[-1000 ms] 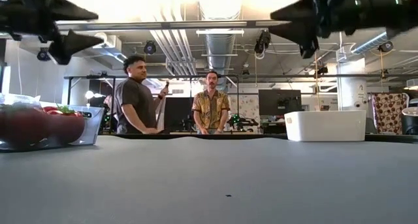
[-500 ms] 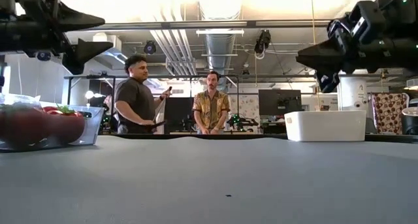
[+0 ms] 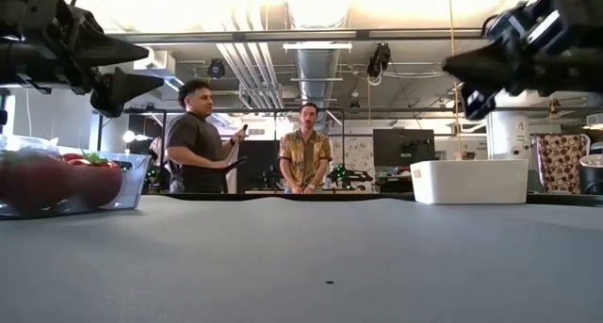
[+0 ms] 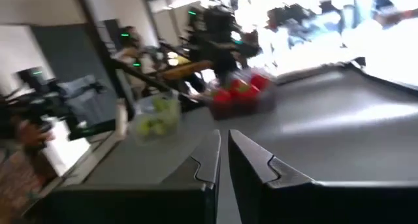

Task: Sort produce into baskets
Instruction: Return to Home Position

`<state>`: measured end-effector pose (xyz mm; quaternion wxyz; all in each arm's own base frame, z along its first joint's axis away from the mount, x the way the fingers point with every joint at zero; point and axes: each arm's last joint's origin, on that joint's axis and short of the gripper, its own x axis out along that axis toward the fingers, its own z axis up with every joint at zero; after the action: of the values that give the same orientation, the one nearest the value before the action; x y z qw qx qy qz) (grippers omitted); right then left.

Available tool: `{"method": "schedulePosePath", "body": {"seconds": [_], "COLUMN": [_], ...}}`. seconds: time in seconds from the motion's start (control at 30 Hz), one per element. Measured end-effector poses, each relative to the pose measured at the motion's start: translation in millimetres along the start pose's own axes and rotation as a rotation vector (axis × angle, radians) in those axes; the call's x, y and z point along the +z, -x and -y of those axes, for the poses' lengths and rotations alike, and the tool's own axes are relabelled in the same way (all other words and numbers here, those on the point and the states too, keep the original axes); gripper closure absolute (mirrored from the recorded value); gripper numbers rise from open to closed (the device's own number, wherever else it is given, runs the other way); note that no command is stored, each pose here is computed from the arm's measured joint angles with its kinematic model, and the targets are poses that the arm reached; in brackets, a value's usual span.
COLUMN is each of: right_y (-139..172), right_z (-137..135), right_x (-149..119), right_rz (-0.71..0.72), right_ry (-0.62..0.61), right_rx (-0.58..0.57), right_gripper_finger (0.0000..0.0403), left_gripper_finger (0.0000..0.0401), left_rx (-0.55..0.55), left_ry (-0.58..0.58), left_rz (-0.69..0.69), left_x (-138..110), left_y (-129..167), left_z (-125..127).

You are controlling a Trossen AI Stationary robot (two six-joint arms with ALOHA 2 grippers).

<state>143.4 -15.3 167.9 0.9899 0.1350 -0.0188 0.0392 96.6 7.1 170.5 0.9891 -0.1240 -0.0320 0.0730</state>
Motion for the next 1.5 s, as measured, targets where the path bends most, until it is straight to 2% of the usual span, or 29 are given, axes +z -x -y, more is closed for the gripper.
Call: {"method": "schedulePosePath", "body": {"seconds": [0.23,0.33,0.47,0.57,0.8,0.93,1.07,1.5], "right_y": [11.8,17.9,23.6,28.6,38.1,41.1,40.7,40.8], "right_z": [-7.2,-10.2,-12.2,-14.2,-15.0,-12.2,-12.4,-13.2], "right_x": [7.3,11.8,14.0,17.0,8.3,-3.5,-2.6,0.2], "right_rz": [0.036,0.069,0.088,0.119,0.035,-0.082,-0.092,-0.09], "right_ry": [0.083,0.092,0.083,0.105,0.128,0.07,0.028,0.026], "right_rx": [0.03,0.052,0.059,0.069,0.091,0.062,0.056,0.059], "right_gripper_finger": [0.038,0.038,0.038,0.038,0.0381,0.0381,0.0381,0.0381], "left_gripper_finger": [0.0121,0.0121,0.0121,0.0121,0.0121,0.0121,0.0121,0.0121], "left_rx": [-0.094,-0.095,-0.091,-0.089,-0.092,-0.091,-0.091,-0.091], "left_ry": [-0.017,-0.039,0.023,0.026,0.028,0.028,0.028,0.029], "left_rz": [-0.054,-0.054,-0.071,-0.07,-0.057,-0.058,-0.056,-0.055], "left_x": [-3.5,-3.6,-3.5,-0.8,2.9,2.9,3.2,3.3], "left_y": [-0.5,-0.5,-1.0,-0.8,-0.6,-0.7,-0.6,-0.7], "left_z": [2.3,2.3,2.4,3.0,3.9,3.9,4.0,4.0]}}
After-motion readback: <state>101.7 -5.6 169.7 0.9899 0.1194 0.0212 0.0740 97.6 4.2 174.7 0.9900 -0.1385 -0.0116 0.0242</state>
